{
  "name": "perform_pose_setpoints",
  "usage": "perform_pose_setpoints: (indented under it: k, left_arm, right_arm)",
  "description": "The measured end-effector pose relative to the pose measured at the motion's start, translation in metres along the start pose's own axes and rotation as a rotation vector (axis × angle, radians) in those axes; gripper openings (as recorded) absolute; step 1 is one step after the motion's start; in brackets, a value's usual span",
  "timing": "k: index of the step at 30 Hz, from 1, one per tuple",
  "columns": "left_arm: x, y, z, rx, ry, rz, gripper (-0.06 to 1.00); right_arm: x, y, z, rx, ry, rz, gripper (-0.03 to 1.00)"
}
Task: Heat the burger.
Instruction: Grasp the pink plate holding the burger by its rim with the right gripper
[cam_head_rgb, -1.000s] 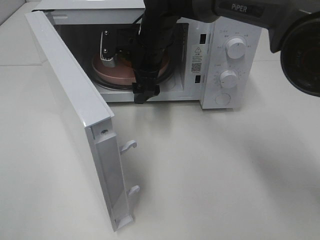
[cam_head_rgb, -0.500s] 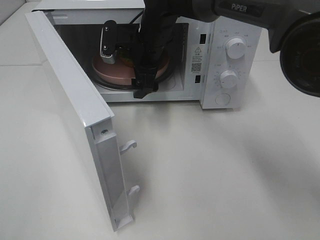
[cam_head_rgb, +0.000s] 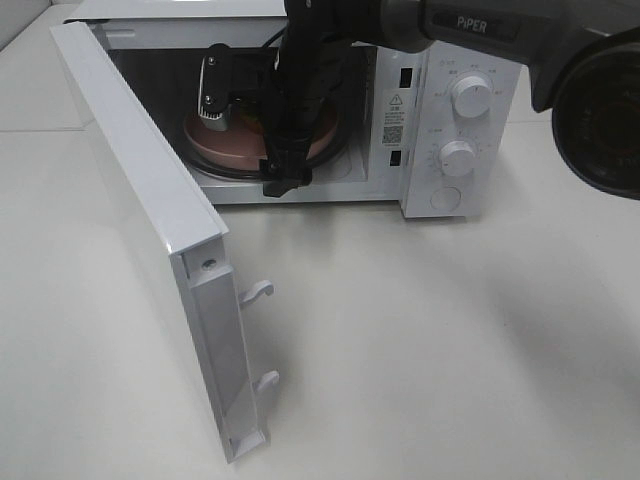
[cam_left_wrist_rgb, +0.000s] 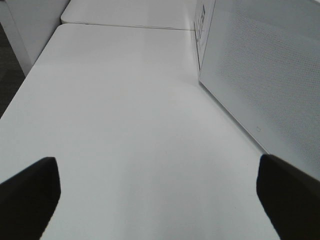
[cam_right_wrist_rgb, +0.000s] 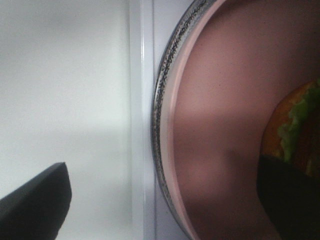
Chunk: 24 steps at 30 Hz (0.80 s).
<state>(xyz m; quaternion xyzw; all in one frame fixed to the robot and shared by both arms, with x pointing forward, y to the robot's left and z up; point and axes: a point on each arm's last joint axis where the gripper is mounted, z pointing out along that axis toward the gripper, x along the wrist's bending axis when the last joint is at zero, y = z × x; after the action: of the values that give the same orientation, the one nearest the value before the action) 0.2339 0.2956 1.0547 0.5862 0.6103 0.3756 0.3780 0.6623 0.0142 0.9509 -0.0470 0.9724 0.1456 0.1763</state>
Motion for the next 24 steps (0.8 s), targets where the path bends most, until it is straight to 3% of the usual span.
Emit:
perform_pose_setpoints:
  k: [24]
  left_arm:
    - [0.000,0.000,0.000,0.000,0.000,0.000,0.99]
  right_arm:
    - [0.011,-0.004,0.033,-0.017,0.061,0.002,0.98]
